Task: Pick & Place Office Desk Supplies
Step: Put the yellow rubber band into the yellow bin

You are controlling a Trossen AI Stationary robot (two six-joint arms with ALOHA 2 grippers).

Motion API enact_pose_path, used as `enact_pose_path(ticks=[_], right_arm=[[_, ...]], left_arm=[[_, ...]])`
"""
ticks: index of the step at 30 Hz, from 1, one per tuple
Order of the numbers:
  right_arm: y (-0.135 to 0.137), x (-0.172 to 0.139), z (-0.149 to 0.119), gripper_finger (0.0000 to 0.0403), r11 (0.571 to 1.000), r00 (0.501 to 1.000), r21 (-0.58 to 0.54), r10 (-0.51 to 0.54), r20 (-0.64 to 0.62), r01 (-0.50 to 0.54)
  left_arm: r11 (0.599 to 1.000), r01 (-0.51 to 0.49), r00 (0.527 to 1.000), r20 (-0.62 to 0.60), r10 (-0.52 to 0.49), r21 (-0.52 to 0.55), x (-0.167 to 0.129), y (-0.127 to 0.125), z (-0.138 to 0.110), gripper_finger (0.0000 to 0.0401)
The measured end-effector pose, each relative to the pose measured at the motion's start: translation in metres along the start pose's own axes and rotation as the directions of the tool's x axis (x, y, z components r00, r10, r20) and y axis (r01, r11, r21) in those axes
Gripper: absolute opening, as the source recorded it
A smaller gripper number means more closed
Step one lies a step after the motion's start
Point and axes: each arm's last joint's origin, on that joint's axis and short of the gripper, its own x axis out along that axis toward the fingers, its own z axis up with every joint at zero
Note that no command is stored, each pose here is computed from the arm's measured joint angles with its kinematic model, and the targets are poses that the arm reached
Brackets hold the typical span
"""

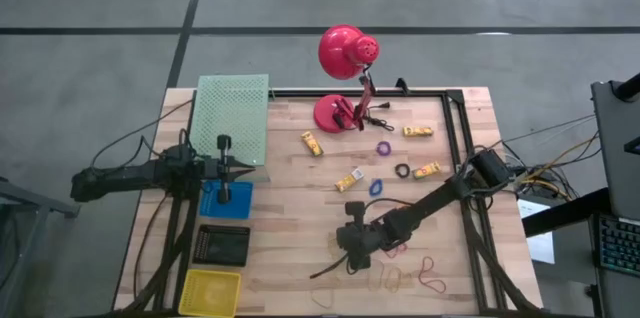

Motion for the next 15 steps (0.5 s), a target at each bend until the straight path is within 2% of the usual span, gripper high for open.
enact_pose_path(ticks=[4,15], right_arm=[[-0.001,-0.005,0.012,0.0008,0.998,0.997,0.018,-0.055,0.053,0.054],[0.004,-0.021,0.055,0.0008,0.998,0.985,0.061,-0.034,0.172,0.024]], left_arm=[[1.0,0.0,1.0,0.0,0.0,0.0,0.0,0.0,0.0,0.0023],[1.0,0.0,1.0,0.0,0.0,0.0,0.0,0.0,0.0,0.0023]])
